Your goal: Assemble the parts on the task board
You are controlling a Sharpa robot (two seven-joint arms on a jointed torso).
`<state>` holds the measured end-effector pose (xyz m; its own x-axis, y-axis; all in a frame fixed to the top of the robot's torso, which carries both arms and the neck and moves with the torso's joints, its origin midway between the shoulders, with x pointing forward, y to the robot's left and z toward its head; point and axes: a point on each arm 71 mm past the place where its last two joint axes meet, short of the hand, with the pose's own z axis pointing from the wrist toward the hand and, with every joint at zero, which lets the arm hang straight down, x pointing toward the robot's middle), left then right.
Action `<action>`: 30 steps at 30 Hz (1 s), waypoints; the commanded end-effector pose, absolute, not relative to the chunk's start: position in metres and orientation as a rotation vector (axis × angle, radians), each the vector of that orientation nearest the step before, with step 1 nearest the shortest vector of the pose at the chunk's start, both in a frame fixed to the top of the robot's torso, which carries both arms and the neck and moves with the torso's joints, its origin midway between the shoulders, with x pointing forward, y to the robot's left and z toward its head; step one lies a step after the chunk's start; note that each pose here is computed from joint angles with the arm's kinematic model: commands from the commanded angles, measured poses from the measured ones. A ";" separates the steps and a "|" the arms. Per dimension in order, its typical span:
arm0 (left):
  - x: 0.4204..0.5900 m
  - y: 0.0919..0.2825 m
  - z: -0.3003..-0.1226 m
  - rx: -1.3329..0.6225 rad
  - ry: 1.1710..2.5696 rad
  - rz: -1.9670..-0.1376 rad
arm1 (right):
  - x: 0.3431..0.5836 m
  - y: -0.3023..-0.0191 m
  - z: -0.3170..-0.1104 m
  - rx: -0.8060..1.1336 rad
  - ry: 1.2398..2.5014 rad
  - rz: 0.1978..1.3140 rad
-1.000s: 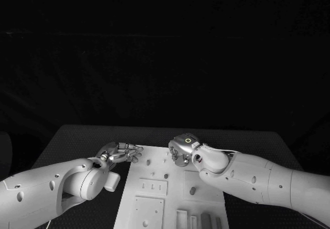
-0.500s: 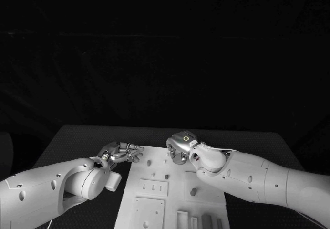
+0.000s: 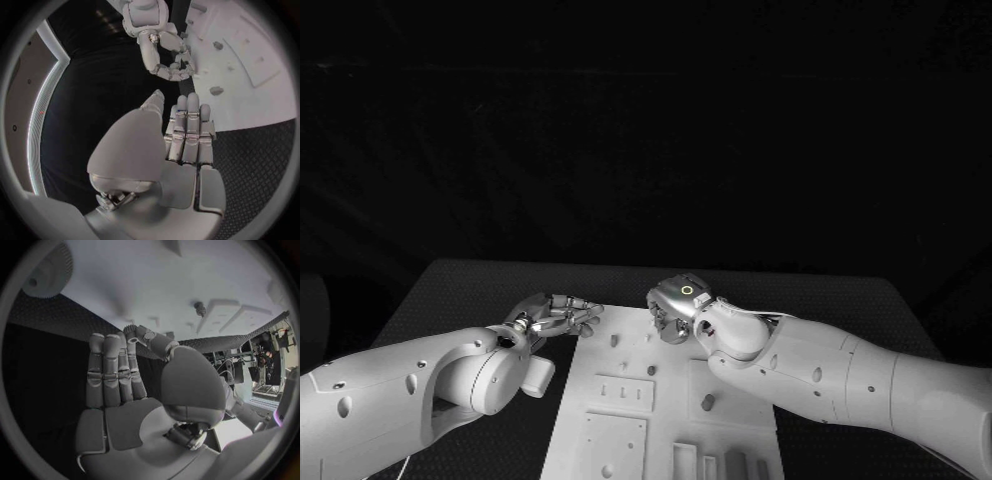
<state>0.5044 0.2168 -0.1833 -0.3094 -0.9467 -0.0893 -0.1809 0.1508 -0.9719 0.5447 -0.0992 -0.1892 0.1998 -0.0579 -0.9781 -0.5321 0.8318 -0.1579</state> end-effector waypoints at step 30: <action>0.505 0.211 -0.178 -1.074 1.641 -1.253 | 0.546 -0.090 -0.189 -0.548 1.337 0.353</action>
